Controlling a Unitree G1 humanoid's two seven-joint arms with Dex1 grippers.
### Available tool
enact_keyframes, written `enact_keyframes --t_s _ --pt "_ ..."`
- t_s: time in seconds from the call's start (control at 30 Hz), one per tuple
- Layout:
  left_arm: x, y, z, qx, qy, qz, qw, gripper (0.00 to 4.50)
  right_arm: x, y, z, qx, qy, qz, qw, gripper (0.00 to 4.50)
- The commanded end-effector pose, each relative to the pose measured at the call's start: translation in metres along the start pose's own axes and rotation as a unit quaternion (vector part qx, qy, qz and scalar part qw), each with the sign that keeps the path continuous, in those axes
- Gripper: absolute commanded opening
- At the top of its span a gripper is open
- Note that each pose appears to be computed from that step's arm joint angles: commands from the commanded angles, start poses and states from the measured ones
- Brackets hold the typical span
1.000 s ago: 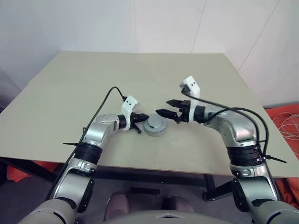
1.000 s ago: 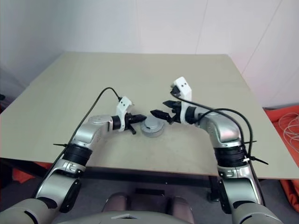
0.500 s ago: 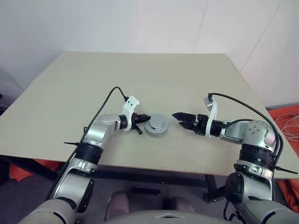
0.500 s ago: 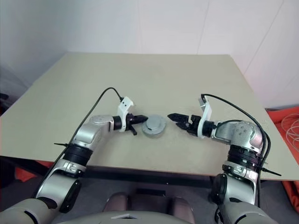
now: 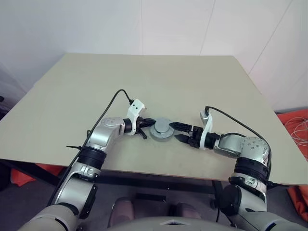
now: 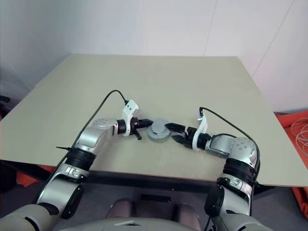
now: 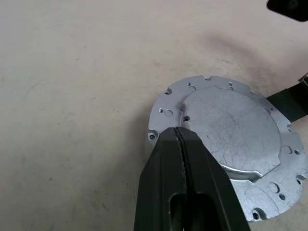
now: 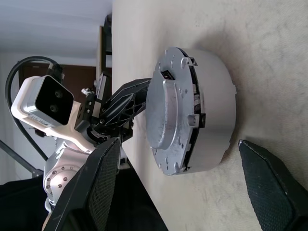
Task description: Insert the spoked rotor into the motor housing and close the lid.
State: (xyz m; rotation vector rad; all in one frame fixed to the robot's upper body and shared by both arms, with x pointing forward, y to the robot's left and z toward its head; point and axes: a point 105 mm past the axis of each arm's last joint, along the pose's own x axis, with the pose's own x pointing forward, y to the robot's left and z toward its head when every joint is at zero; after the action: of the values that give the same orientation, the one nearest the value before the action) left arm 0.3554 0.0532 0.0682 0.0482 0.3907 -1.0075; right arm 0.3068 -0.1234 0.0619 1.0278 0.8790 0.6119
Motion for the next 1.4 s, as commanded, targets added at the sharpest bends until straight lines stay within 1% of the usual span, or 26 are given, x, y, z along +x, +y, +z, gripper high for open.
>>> enact_keyframes --t_s 0.03,0.27,0.37,0.57,0.6,0.63,0.77,0.93,1.0,1.07,1.17,1.23,1.27,1.33,1.4 --pt "0.000 -0.001 -0.009 -0.006 0.021 -0.004 1.000 0.00 0.003 0.006 -0.003 0.003 0.002 0.015 1.000 4.46" --pt "0.000 -0.001 -0.009 -0.006 0.021 -0.005 1.000 0.00 0.006 0.008 -0.005 0.011 0.005 0.021 1.000 4.46" --pt "0.000 -0.001 -0.009 -0.006 0.021 -0.005 1.000 0.00 0.007 0.008 -0.007 0.017 0.006 0.024 1.000 3.82" --pt "0.000 -0.001 -0.008 -0.007 0.021 -0.004 1.000 0.00 0.008 0.007 -0.008 0.024 0.006 0.024 0.999 1.75" --pt "0.000 -0.001 -0.008 -0.007 0.021 -0.004 1.000 0.00 0.008 0.007 -0.008 0.025 0.006 0.024 0.999 1.34" --pt "0.000 -0.001 -0.008 -0.007 0.021 -0.004 1.000 0.00 0.008 0.006 -0.008 0.026 0.005 0.023 0.999 1.15" --pt "0.000 -0.001 -0.007 -0.017 0.014 -0.003 1.000 0.00 0.008 0.006 -0.008 0.029 0.003 0.026 0.999 1.10" --pt "-0.004 0.005 0.000 -0.077 -0.025 0.015 0.997 0.00 0.009 0.008 -0.009 0.030 0.002 0.034 0.999 1.10" --pt "-0.008 0.009 0.006 -0.112 -0.051 0.022 0.992 0.00 0.009 0.009 -0.009 0.030 0.002 0.036 0.999 1.10" --pt "-0.015 0.014 0.015 -0.152 -0.090 0.027 0.984 0.00 0.009 0.009 -0.008 0.029 0.002 0.037 0.999 1.10" --pt "-0.026 0.025 0.024 -0.189 -0.130 0.045 0.972 0.00 0.008 0.011 -0.006 0.030 -0.002 0.042 0.999 1.09" --pt "-0.035 0.035 0.030 -0.221 -0.165 0.065 0.959 0.00 0.007 0.015 -0.003 0.030 -0.009 0.055 0.998 1.09" --pt "-0.042 0.043 0.030 -0.252 -0.177 0.085 0.948 0.00 0.006 0.020 0.000 0.028 -0.013 0.067 0.997 1.09" --pt "-0.051 0.053 0.026 -0.298 -0.182 0.110 0.931 0.00 0.005 0.026 0.003 0.025 -0.018 0.083 0.996 1.09" --pt "-0.059 0.054 0.022 -0.344 -0.188 0.099 0.915 0.00 0.003 0.030 0.006 0.024 -0.023 0.093 0.995 1.09"
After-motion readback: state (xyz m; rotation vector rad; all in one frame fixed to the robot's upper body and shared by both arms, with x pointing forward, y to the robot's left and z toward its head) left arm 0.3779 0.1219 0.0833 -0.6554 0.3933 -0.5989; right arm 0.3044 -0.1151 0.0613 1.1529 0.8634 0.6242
